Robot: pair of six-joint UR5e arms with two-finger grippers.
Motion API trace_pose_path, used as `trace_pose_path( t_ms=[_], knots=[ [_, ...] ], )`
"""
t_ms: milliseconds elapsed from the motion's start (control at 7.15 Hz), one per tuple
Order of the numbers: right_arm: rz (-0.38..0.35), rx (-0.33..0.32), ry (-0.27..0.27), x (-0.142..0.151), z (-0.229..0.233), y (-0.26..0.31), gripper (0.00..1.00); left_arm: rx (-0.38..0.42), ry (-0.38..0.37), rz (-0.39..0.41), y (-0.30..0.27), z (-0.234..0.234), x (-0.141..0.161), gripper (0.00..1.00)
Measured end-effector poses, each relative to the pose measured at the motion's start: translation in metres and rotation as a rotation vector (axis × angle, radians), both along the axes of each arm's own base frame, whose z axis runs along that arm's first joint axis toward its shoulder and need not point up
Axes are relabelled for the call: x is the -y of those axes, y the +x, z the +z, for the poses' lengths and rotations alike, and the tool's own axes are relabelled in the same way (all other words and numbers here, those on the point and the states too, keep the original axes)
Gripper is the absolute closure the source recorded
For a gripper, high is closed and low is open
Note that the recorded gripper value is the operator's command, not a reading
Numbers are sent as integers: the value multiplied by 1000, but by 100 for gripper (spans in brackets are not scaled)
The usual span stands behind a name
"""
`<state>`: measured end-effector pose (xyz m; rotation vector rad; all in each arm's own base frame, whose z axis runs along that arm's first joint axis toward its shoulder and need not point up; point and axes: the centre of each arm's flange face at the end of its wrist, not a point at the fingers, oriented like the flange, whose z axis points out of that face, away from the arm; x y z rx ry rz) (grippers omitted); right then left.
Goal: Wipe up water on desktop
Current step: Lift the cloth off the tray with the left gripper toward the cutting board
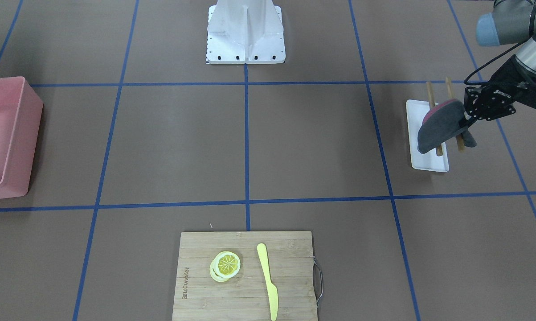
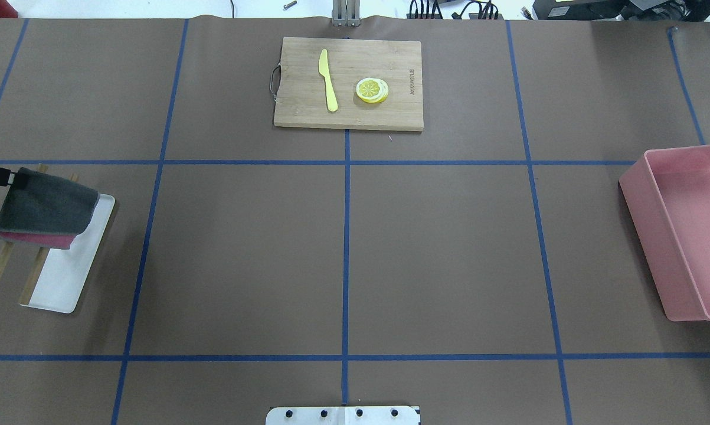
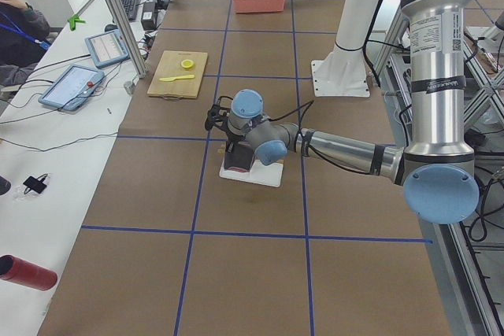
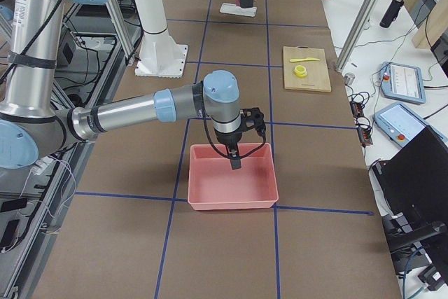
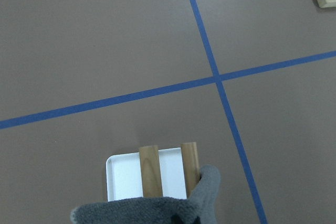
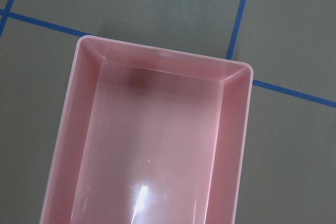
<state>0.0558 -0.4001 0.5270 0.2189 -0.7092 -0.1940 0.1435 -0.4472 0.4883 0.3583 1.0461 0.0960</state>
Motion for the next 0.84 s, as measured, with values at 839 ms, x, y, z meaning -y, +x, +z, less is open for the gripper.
trace_pose_path(
  t_ms=[839],
  knots=[
    [5,87,193,14,-36,-28,1,-195,-215,-224,36,-89,48,100]
  ],
)
